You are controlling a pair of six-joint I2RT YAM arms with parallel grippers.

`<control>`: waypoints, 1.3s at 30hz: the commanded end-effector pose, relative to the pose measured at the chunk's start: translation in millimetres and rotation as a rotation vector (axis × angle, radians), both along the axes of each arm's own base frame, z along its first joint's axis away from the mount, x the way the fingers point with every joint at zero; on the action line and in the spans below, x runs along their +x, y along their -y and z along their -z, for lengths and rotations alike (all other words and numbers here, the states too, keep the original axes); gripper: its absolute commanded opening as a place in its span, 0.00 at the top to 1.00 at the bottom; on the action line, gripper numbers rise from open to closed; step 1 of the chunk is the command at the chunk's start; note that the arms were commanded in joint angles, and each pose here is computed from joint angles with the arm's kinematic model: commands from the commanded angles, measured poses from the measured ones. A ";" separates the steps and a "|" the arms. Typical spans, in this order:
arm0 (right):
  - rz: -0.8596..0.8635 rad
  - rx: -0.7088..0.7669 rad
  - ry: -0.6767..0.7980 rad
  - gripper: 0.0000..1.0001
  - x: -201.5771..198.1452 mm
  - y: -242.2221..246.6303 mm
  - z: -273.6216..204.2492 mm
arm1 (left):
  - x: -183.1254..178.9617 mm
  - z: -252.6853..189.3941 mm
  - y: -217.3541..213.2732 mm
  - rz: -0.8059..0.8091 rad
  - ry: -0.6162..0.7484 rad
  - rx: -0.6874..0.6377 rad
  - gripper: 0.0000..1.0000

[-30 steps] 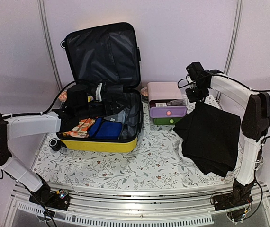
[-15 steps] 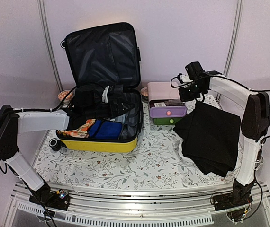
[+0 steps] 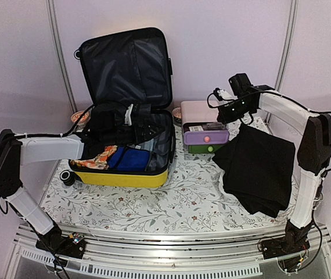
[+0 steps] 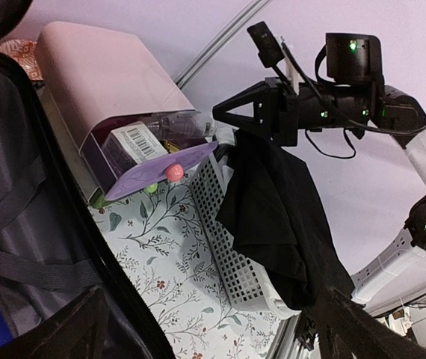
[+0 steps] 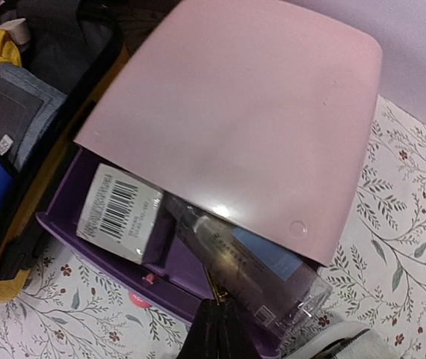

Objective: Open, take out, and arrange the luggage
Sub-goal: Adjust the makeup in the drawer, then close the drawer in the storage box.

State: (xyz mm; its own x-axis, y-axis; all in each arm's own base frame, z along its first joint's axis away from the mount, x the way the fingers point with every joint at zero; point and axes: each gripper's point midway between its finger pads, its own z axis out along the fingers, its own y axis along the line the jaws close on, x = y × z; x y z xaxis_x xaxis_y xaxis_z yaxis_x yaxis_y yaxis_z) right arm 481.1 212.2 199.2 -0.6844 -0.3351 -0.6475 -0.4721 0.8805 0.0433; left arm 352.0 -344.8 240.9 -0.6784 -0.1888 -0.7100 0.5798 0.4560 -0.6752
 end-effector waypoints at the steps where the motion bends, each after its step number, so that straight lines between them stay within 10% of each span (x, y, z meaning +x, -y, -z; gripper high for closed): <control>1: -0.159 0.049 0.017 0.97 -3.3 -25.8 -25.7 | -2.4 -10.1 -0.8 0.011 0.027 -0.013 0.02; 7: -0.102 -0.129 0.040 0.89 8.8 -4.8 -13.5 | 0.3 -1.3 3.3 0.006 0.009 0.020 0.02; 11: -0.056 -0.256 0.055 0.50 13.4 17.2 -5.8 | 0.4 4.9 13.0 0.009 0.011 0.065 0.02; 17: -0.134 -0.389 0.043 0.36 12.0 27.4 12.5 | 2.5 11.7 30.1 0.000 0.042 0.159 0.02; 39: -0.180 -0.378 -0.060 0.45 20.8 16.9 47.5 | 5.8 23.6 46.4 0.005 0.053 0.242 0.02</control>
